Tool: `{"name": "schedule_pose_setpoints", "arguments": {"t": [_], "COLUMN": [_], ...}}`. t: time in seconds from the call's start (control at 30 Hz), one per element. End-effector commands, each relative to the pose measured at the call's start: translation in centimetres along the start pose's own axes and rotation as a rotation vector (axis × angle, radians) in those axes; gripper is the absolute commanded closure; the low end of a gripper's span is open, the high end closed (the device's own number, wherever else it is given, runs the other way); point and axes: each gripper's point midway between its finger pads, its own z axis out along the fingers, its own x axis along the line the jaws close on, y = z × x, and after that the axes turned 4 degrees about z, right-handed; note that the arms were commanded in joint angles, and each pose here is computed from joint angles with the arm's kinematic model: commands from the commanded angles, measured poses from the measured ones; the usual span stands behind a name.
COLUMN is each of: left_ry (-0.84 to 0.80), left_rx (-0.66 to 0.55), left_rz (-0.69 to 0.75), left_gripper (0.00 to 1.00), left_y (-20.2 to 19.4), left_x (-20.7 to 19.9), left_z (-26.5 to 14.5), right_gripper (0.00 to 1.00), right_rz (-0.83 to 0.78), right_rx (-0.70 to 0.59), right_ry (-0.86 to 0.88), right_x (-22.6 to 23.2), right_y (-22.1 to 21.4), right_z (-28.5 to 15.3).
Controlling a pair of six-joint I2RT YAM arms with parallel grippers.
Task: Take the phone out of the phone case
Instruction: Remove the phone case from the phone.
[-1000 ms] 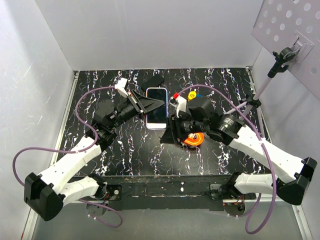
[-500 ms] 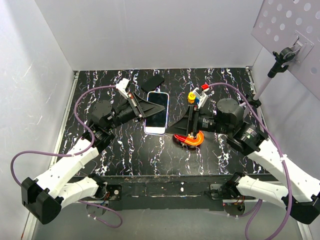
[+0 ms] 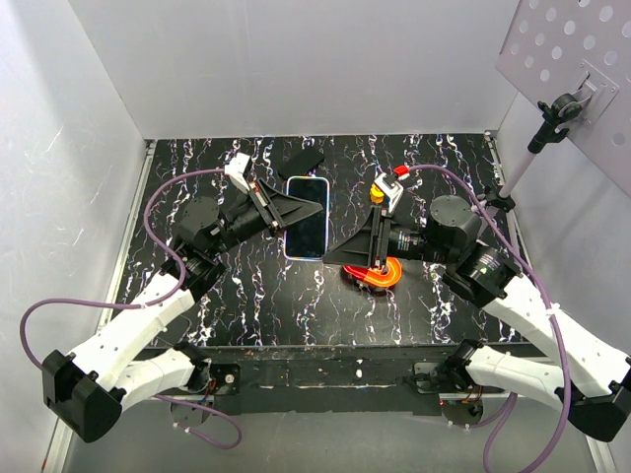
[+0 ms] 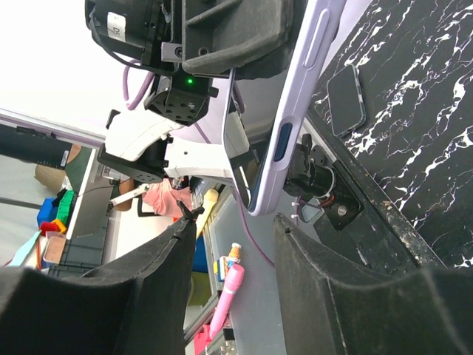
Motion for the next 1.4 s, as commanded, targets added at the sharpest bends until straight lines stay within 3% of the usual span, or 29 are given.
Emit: {"name": "schedule_pose_setpoints", "arguments": {"t": [0.0,1.37], "left_ry": [-0.066,-0.033], "left_rx": [-0.059,-0.049], "left_rz": [0.033,0.049], "left_gripper": [1.00,1.00], "left_y": [1.4,1.1], "left_x": [-2.5,-1.4], "left_z": [-0.4,-0.6], "right_gripper": [0.49,0.52], "right_rz": [-0.037,-0.073], "right_rx": [0.000,-0.022], "right_ry": [0.082,0.126], "right_x": [2.3,3.7], "right_y": [0.3,1.4], "right_z": [-0.3,0.1]}}
